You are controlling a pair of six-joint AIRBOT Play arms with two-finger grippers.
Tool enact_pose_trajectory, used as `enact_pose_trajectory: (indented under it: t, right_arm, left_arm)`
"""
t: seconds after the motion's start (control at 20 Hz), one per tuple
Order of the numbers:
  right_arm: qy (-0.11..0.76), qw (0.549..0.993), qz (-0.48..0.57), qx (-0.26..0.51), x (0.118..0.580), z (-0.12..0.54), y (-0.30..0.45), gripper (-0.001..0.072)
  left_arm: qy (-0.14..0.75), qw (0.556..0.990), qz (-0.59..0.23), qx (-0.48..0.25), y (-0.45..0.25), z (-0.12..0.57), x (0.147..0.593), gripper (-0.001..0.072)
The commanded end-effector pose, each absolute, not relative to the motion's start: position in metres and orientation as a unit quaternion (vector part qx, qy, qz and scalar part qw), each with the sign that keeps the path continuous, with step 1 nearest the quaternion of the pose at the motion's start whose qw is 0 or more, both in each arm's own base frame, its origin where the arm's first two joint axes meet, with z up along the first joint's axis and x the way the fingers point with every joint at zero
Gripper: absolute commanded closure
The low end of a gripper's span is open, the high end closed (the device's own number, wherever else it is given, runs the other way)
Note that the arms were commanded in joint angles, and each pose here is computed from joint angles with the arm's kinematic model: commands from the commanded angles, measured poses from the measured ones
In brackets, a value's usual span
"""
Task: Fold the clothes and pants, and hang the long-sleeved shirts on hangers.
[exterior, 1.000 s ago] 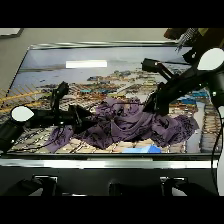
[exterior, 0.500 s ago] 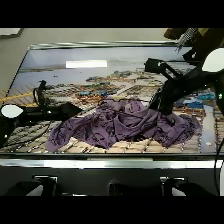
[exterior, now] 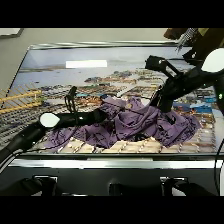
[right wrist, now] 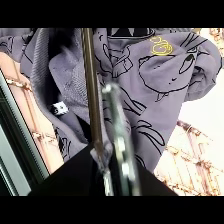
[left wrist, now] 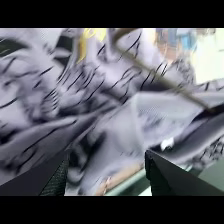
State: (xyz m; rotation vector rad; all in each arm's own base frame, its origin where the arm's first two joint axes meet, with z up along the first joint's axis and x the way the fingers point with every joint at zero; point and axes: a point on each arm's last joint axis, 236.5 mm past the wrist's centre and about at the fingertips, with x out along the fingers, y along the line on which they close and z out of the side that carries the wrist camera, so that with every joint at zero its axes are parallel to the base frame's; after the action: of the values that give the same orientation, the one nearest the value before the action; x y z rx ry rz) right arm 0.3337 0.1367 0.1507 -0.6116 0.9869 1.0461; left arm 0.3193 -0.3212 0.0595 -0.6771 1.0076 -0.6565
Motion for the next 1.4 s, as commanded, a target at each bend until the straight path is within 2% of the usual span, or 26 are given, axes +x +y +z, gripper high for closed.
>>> enact_pose_trajectory:
  t: [0.0, 0.2, 0.45, 0.9, 0.95, 1.0, 1.05, 1.1, 1.35]
  right_arm:
    - [0.447, 0.714, 0.467, -0.271, 0.335, 0.151, 0.136, 0.0669]
    - [0.450, 0.715, 0.463, -0.268, 0.335, 0.151, 0.136, 0.0669]
    - [0.451, 0.715, 0.462, -0.268, 0.335, 0.151, 0.135, 0.0669]
    - [0.454, 0.716, 0.459, -0.265, 0.335, 0.151, 0.135, 0.0669]
    - [0.454, 0.717, 0.458, -0.264, 0.335, 0.150, 0.135, 0.0669]
    - [0.454, 0.717, 0.458, -0.264, 0.335, 0.151, 0.135, 0.0669]
    - [0.456, 0.718, 0.457, -0.261, 0.335, 0.151, 0.135, 0.0669]
    - [0.456, 0.718, 0.457, -0.261, 0.335, 0.150, 0.135, 0.0669]
    - [0.493, 0.706, 0.444, -0.247, 0.324, 0.145, 0.127, 0.0669]
  left_arm:
    - [0.451, 0.776, -0.298, -0.325, -0.350, 0.062, 0.328, 0.0162]
    - [0.502, 0.762, -0.272, -0.306, -0.359, 0.039, 0.328, 0.0162]
    - [0.506, 0.769, -0.272, -0.280, -0.365, 0.043, 0.332, 0.0162]
    - [0.546, 0.751, -0.272, -0.253, -0.374, 0.021, 0.313, 0.0172]
    - [0.549, 0.750, -0.271, -0.252, -0.374, 0.018, 0.313, 0.0214]
    - [0.550, 0.749, -0.269, -0.252, -0.374, 0.015, 0.313, 0.0326]
    - [0.550, 0.750, -0.268, -0.252, -0.374, 0.013, 0.314, 0.0577]
    - [0.545, 0.753, -0.267, -0.254, -0.374, 0.014, 0.317, 0.0684]
    - [0.548, 0.753, -0.258, -0.259, -0.364, 0.016, 0.325, 0.0685]
